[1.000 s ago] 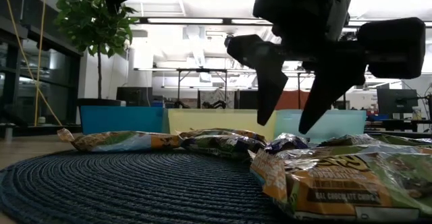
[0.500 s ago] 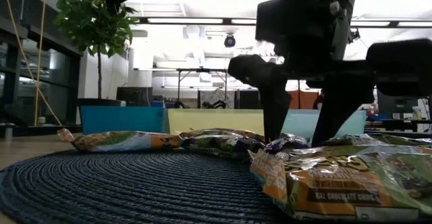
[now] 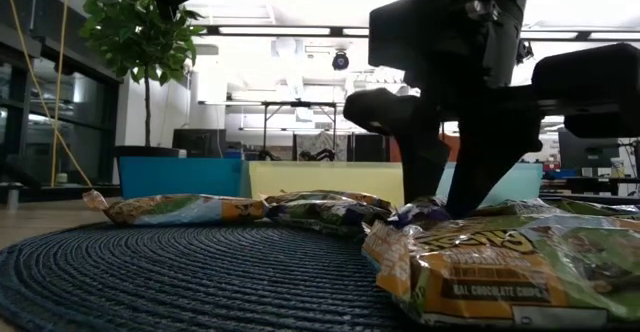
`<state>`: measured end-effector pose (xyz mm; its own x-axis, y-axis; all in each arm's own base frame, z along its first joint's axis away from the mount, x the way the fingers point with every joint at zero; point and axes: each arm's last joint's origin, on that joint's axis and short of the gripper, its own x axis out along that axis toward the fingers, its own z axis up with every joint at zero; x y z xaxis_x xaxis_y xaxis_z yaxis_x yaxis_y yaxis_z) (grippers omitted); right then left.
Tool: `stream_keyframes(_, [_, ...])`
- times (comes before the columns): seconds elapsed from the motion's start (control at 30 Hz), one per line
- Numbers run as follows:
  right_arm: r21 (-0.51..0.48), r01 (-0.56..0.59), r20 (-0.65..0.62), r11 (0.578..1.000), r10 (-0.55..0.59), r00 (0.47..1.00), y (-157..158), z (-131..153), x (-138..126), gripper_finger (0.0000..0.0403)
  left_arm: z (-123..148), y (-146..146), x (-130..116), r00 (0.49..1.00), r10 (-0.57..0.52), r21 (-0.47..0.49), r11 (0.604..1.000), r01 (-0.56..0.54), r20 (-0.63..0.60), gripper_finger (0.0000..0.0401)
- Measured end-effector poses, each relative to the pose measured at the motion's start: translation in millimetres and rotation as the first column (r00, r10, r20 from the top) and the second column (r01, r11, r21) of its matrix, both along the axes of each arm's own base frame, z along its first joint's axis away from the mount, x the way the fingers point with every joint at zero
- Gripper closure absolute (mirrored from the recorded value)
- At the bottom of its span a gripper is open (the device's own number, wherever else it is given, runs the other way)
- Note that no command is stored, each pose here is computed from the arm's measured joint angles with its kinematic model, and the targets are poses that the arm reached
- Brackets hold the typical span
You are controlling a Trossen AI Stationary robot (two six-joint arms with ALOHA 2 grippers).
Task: Pick and place Granola Bars by type
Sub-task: Put the blue granola bar into the blue bin
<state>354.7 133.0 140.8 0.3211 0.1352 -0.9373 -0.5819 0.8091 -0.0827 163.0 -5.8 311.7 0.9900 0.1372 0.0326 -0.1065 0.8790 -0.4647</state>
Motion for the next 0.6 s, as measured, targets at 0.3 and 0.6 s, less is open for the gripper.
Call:
stream_keyframes(0.3, [0.014,0.086,0.008,0.996,-0.086,0.996,0,0,1,0.034,0,0,0,1.0,0.0,0.0,1.0,0.0,0.0,0.0057])
stream_keyframes(0.6, [0.04,0.149,0.026,0.988,-0.15,0.988,0,11,5,0.0345,0,0,0,1.0,0.003,-0.001,1.0,-0.003,-0.001,0.0057])
